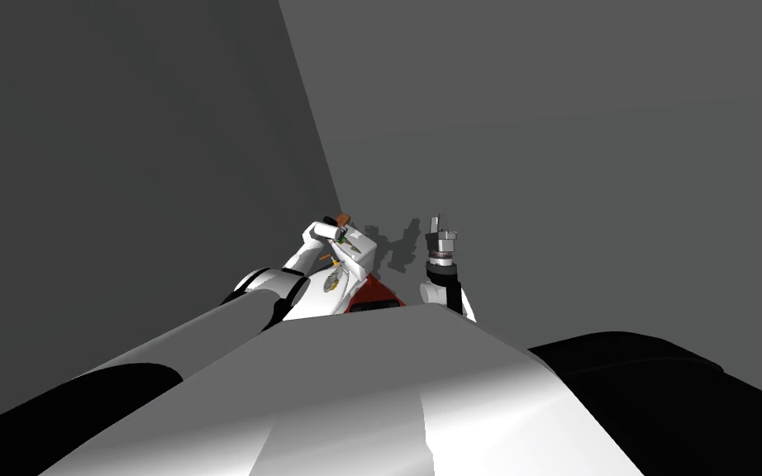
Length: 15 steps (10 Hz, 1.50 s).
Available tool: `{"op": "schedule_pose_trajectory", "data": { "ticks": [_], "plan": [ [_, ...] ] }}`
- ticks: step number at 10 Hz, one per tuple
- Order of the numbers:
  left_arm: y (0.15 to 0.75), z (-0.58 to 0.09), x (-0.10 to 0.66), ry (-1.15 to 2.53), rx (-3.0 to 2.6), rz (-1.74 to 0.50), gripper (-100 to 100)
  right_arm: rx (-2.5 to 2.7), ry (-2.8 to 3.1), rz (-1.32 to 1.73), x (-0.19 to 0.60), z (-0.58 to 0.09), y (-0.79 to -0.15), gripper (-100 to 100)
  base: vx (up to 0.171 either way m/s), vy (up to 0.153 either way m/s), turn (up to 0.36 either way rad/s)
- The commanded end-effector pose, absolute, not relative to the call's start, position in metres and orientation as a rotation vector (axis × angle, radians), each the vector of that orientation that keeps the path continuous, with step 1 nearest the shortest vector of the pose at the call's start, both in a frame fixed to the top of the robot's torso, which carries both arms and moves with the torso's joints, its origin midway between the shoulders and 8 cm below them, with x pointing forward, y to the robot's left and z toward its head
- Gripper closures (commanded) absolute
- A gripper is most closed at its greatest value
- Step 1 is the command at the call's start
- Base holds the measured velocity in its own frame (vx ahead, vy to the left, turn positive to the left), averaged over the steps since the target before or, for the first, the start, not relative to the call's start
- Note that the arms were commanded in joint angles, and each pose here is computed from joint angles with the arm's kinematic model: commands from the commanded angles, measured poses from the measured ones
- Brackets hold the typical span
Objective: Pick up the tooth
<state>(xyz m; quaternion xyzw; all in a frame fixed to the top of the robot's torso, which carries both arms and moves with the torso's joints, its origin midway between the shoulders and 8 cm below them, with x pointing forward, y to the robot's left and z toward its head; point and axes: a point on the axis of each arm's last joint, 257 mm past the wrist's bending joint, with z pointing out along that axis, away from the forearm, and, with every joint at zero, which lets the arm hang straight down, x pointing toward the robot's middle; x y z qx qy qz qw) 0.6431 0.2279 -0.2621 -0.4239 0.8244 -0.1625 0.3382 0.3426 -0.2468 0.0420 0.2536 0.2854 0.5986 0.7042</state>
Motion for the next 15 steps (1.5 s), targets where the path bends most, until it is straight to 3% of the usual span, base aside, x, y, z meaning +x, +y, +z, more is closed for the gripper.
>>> {"op": "schedule_pose_trajectory", "data": {
  "ticks": [1,15],
  "plan": [
    [0.230,-0.271,0.639,2.170,-1.124,-0.392,-100,0.564,0.635,1.331,0.343,0.042,-0.247,0,-0.003,-0.007,-0.035],
    [0.272,-0.304,0.601,2.345,-1.292,-0.087,-100,0.564,0.635,1.331,0.343,0.042,-0.247,0,0.001,-0.011,-0.054]
  ]
}}
